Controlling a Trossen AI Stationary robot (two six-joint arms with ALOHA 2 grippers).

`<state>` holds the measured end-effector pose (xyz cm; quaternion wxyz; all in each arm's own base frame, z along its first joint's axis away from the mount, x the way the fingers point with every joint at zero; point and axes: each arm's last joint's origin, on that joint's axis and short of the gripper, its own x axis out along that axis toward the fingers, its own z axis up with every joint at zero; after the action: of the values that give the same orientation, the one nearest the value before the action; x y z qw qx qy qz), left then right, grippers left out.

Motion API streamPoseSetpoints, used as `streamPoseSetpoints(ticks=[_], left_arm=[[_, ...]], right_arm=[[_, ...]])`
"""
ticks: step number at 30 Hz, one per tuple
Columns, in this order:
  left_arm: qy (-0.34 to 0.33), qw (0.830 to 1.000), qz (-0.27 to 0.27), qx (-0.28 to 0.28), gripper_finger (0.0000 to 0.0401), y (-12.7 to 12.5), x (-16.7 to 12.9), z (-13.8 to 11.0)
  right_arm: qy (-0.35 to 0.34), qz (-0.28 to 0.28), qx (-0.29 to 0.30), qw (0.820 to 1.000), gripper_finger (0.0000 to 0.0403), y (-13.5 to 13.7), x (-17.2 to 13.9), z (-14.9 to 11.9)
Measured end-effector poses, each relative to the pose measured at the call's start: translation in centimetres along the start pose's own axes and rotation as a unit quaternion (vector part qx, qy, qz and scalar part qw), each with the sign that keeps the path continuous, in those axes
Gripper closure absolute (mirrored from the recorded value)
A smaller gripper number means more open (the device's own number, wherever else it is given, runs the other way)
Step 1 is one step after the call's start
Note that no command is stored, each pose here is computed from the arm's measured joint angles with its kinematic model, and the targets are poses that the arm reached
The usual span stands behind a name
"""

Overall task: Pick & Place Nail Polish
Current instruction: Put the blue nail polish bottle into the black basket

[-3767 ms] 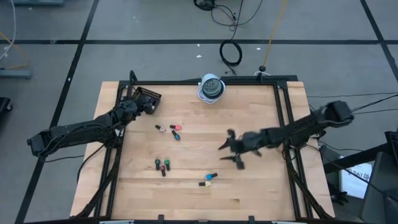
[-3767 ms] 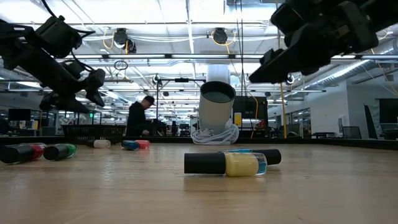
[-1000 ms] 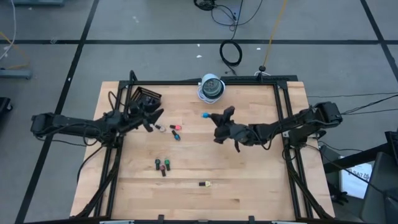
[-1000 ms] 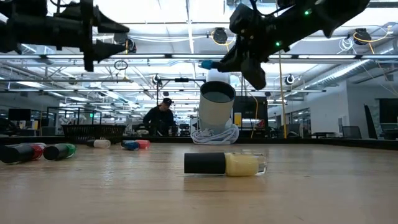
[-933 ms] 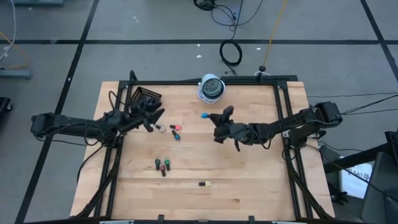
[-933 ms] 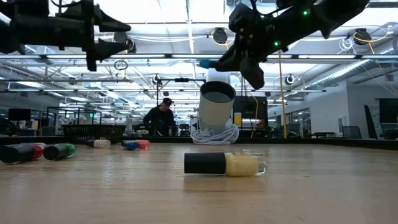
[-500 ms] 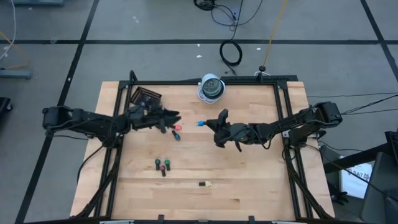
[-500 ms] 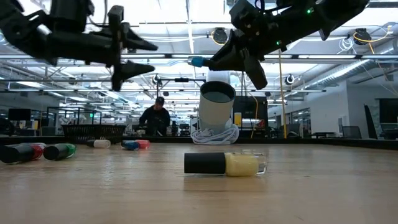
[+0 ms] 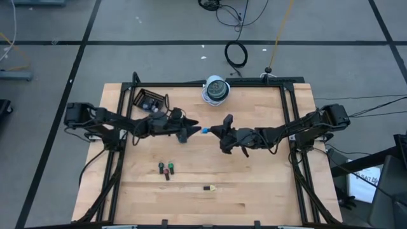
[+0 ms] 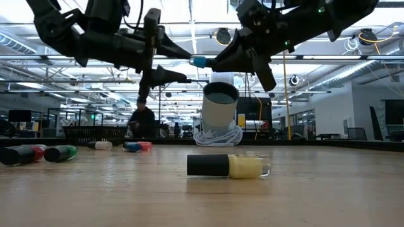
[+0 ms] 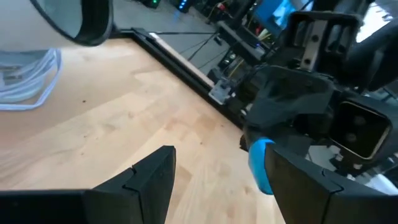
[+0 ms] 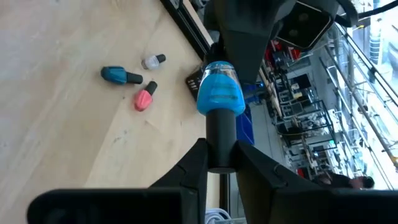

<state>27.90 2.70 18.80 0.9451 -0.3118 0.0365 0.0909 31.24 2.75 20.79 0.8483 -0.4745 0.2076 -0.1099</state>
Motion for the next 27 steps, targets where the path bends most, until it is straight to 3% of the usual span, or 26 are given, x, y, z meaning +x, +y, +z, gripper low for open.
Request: streamPoseSetpoints(ticks=[10, 16, 23, 27], left_arm=[[0.009, 0.999, -0.019, 0.028, 0.016, -1.3, 1.2, -0.4], [0.008, 0.998, -0.023, 0.063, 0.016, -1.5, 1.2, -0.5], [0.007, 0.997, -0.023, 0.076, 0.016, -1.5, 1.2, -0.5], [0.006, 0.996, -0.024, 0.083, 0.016, -1.5, 1.2, -0.5]], right_arm=[[0.001, 0.001, -0.003, 1.0, 0.0352, 0.6, -0.2, -0.7], [-0.049, 0.061, 0.01, 0.997, 0.0352, 1.7, -0.7, 0.0], [-0.134, 0.135, 0.075, 0.979, 0.0352, 2.0, -1.0, 0.7], [-0.19, 0.198, 0.124, 0.954, 0.0352, 2.0, -1.1, 0.9]])
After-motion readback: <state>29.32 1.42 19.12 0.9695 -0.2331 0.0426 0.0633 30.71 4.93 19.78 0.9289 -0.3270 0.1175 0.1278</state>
